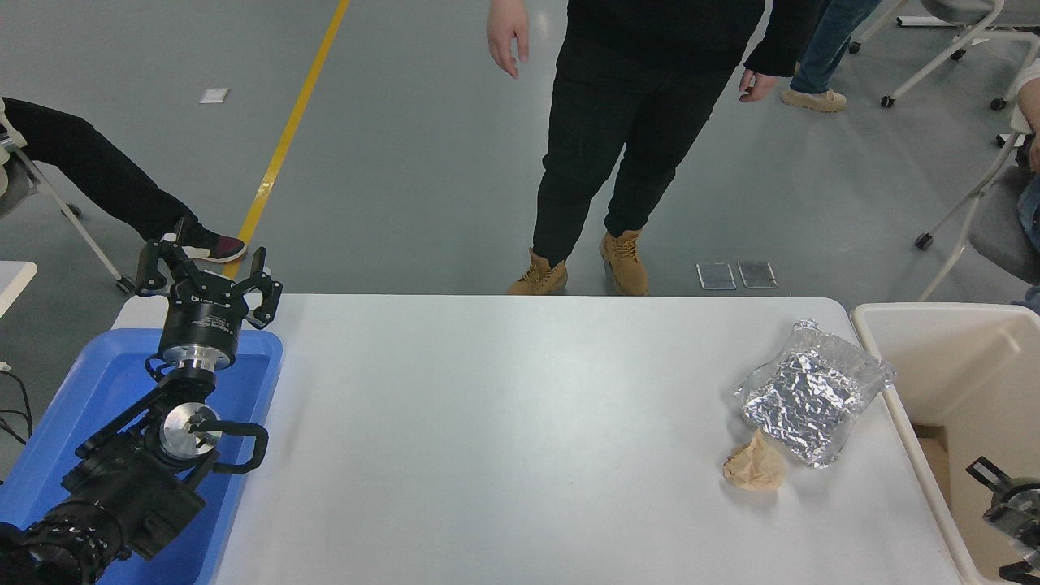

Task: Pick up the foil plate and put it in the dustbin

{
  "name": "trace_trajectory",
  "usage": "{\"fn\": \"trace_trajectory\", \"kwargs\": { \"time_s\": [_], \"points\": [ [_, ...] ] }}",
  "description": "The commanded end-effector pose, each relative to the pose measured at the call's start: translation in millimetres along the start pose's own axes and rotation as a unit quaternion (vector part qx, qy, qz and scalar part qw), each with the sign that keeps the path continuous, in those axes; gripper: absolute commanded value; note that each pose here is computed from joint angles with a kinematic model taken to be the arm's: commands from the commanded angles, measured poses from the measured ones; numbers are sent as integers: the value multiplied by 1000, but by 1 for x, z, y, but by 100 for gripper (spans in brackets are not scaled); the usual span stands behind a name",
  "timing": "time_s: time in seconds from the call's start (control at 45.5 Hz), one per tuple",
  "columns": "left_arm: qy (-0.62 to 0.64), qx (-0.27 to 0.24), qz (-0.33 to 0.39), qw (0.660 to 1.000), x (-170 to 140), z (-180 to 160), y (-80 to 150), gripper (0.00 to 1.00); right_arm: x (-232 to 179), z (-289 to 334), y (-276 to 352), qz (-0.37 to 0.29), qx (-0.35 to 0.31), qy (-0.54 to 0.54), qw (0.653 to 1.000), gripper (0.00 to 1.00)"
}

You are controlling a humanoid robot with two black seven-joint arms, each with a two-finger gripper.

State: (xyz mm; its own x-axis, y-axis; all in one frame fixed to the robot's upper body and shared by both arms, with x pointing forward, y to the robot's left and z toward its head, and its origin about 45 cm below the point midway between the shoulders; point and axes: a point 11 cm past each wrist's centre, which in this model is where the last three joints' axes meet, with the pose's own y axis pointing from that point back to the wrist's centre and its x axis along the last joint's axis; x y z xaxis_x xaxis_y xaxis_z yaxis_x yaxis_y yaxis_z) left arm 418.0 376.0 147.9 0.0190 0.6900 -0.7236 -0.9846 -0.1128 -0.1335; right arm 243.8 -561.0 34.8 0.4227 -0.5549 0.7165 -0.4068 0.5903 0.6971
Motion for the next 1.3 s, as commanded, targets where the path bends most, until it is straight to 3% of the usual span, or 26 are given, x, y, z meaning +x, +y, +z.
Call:
{"fn": "trace_trajectory", "kwargs": {
  "time_s": [0.0, 1.275],
  "points": [
    [0, 0, 0, 1000, 0, 0, 0, 99, 2, -1, 0, 1, 1, 1, 1000, 0],
    [0, 0, 0, 1000, 0, 0, 0, 99, 21, 10, 0, 17, -8, -3, 1000, 0]
  ]
}}
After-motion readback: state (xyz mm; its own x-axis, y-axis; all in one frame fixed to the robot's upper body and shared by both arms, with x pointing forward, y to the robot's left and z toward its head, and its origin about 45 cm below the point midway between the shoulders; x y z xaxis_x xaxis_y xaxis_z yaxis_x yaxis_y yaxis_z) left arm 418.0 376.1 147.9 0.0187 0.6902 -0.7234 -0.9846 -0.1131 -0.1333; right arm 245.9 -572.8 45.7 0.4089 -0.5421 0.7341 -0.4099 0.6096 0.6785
